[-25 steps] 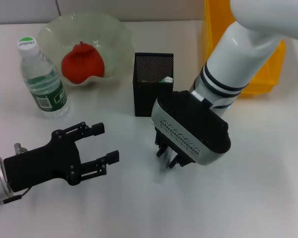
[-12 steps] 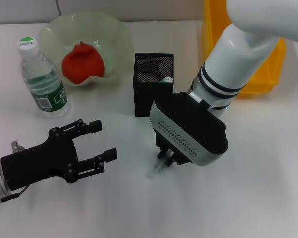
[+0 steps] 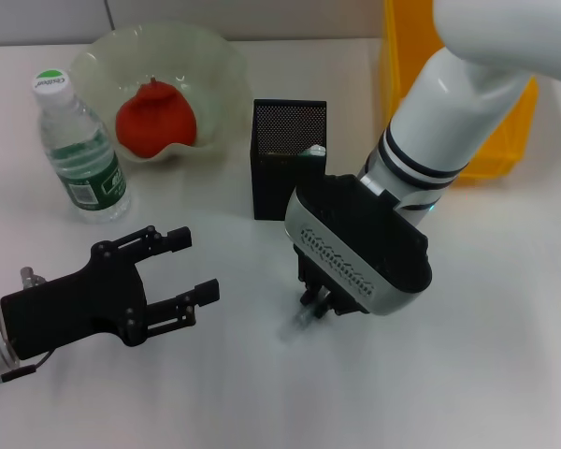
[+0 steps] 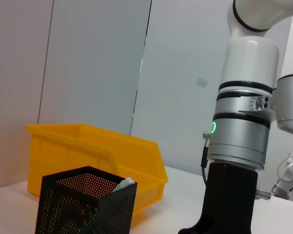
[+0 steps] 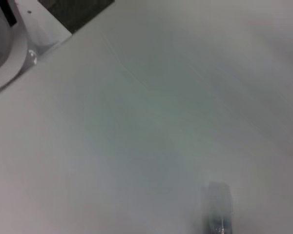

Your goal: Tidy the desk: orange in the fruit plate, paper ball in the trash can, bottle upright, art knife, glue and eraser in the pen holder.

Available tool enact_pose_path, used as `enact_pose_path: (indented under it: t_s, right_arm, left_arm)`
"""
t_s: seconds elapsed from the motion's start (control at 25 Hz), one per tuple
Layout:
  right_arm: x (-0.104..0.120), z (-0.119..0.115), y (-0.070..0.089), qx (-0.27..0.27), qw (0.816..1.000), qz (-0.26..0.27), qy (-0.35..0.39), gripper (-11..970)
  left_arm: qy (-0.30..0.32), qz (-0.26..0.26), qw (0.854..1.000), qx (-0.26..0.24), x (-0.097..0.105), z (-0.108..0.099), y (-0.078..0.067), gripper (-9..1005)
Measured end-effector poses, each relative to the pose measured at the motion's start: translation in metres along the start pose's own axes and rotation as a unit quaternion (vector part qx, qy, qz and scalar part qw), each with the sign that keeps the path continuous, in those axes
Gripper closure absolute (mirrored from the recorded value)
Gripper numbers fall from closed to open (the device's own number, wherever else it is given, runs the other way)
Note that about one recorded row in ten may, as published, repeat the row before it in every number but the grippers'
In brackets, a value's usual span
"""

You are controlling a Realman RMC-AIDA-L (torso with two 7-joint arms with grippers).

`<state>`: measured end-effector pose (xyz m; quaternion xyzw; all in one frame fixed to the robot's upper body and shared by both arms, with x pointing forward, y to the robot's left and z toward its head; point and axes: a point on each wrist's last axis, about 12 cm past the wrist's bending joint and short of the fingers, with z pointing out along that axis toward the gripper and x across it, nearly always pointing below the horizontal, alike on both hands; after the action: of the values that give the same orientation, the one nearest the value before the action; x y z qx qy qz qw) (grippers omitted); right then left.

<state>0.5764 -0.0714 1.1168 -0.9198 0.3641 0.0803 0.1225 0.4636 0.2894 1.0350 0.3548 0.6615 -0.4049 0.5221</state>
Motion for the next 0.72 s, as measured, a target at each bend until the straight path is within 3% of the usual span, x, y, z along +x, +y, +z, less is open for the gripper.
enact_pose_path:
  t_s: [0.44,0.72]
  right_arm:
    - [0.018,-0.045,0.006,0.049,0.989,0.099,-0.097,827]
    - [0.045,-0.061,0.035,0.152,0.951,0.187,-0.195,830]
  left_arm:
    - [-0.008,-0.001,1.0,-0.007,0.0,-0.005,-0.001,223]
    - [-0.023,0.0,1.0,-0.014,-0.003,-0.014,-0.001,223]
